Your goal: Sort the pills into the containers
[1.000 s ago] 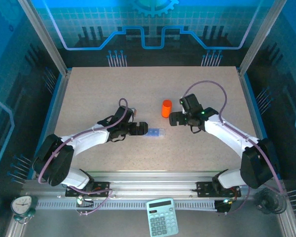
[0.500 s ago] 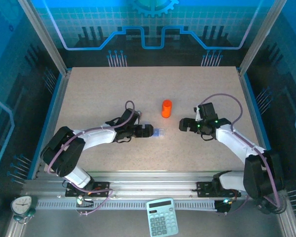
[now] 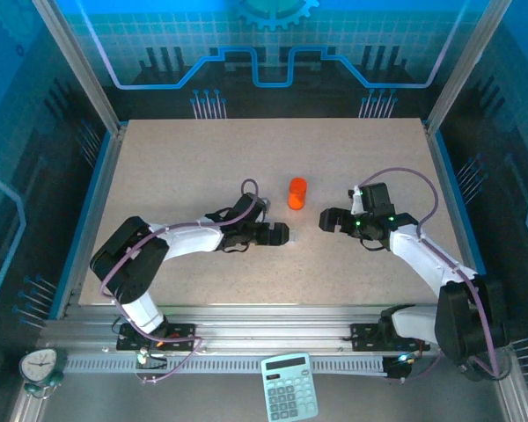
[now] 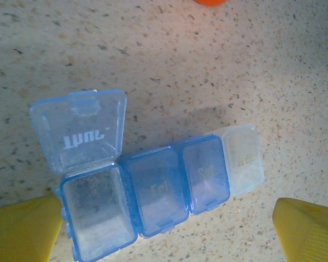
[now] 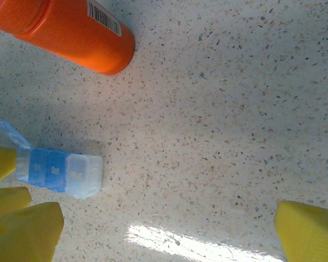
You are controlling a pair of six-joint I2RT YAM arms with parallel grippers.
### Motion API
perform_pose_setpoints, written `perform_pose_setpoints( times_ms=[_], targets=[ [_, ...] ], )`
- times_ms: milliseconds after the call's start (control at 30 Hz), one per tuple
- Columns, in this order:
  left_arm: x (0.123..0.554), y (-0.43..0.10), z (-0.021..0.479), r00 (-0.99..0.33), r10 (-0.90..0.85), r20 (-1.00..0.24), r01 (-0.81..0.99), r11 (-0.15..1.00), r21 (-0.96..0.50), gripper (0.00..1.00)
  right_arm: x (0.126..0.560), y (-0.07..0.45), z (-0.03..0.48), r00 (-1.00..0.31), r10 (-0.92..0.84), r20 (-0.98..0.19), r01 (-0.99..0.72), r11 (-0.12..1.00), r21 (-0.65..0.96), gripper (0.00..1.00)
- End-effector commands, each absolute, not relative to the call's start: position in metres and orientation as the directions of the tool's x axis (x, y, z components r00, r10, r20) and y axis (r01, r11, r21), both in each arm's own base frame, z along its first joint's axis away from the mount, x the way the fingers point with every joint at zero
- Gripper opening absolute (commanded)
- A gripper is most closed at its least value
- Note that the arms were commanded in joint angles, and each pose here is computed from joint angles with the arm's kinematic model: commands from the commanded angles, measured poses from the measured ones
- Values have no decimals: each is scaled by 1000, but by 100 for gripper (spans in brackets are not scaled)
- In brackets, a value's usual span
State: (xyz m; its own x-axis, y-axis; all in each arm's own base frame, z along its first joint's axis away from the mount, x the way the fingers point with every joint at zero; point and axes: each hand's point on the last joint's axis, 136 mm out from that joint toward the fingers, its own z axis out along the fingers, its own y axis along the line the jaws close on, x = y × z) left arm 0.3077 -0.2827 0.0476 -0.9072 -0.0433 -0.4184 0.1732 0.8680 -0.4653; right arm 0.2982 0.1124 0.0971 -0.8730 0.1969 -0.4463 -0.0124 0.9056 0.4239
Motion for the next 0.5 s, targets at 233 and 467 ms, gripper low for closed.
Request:
perform_pose_setpoints(
  times_ms=[233, 467],
  targets=[
    [312, -317, 57, -900, -29, -434, 209, 846, -491, 99, 298, 111, 96, -873, 221, -434, 1, 892, 452, 100],
    [305, -322, 59, -893, -35, -449, 206, 855, -476, 99, 297, 111, 102, -866, 245, -436, 10, 880, 474, 100]
  ],
)
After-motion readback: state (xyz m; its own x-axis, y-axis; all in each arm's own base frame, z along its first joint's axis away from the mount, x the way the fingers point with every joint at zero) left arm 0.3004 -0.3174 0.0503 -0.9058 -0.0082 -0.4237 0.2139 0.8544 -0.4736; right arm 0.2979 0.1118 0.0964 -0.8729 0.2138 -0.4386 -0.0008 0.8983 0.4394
